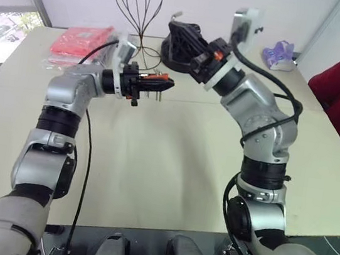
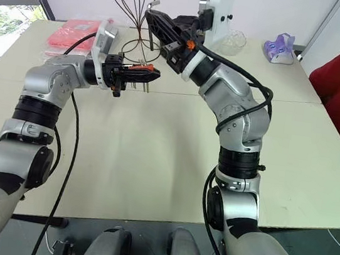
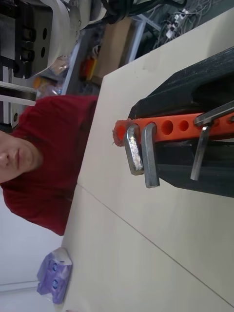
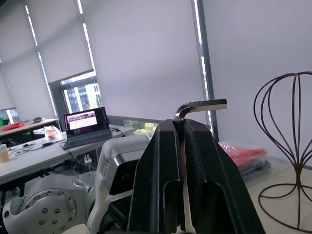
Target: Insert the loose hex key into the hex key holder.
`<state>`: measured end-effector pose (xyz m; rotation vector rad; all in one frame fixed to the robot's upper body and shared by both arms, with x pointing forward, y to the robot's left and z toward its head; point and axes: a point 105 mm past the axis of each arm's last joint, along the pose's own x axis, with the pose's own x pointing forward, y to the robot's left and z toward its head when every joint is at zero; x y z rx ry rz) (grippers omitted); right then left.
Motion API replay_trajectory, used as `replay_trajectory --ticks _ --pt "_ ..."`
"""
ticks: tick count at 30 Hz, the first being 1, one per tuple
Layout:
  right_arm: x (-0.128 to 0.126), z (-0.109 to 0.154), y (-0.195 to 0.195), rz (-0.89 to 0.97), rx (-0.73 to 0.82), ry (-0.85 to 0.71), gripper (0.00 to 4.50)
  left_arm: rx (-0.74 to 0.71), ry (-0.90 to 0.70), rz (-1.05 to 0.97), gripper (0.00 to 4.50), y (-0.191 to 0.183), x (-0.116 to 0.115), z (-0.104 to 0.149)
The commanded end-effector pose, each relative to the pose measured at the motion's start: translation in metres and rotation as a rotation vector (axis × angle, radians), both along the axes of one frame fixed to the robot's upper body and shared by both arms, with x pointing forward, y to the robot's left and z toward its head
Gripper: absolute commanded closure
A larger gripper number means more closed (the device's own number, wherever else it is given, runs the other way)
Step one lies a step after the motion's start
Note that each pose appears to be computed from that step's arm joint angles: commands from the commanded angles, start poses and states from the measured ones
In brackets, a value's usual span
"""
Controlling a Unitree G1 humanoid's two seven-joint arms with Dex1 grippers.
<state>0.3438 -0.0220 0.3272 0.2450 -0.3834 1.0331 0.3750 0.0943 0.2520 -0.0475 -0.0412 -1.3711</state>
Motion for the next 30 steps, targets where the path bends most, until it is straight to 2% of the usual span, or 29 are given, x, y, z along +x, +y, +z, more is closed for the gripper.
replay_trajectory --ticks 1,10,21,30 --pt "-0.010 0.009 0.004 0.024 0.012 -0.053 4.45 -0.047 -0.076 -0.016 4.50 -0.001 -0.005 0.027" --pt "-0.003 -0.006 0.006 0.010 -0.026 -0.037 4.45 -0.071 -0.073 -0.024 4.50 -0.001 -0.009 0.030" --pt "0.005 -0.007 0.001 -0.023 -0.024 -0.039 4.45 -0.065 -0.064 -0.028 4.50 0.002 -0.013 0.028" --pt "0.005 -0.006 0.001 -0.013 -0.019 -0.034 4.45 -0.061 -0.071 0.009 4.50 0.004 -0.008 0.025"
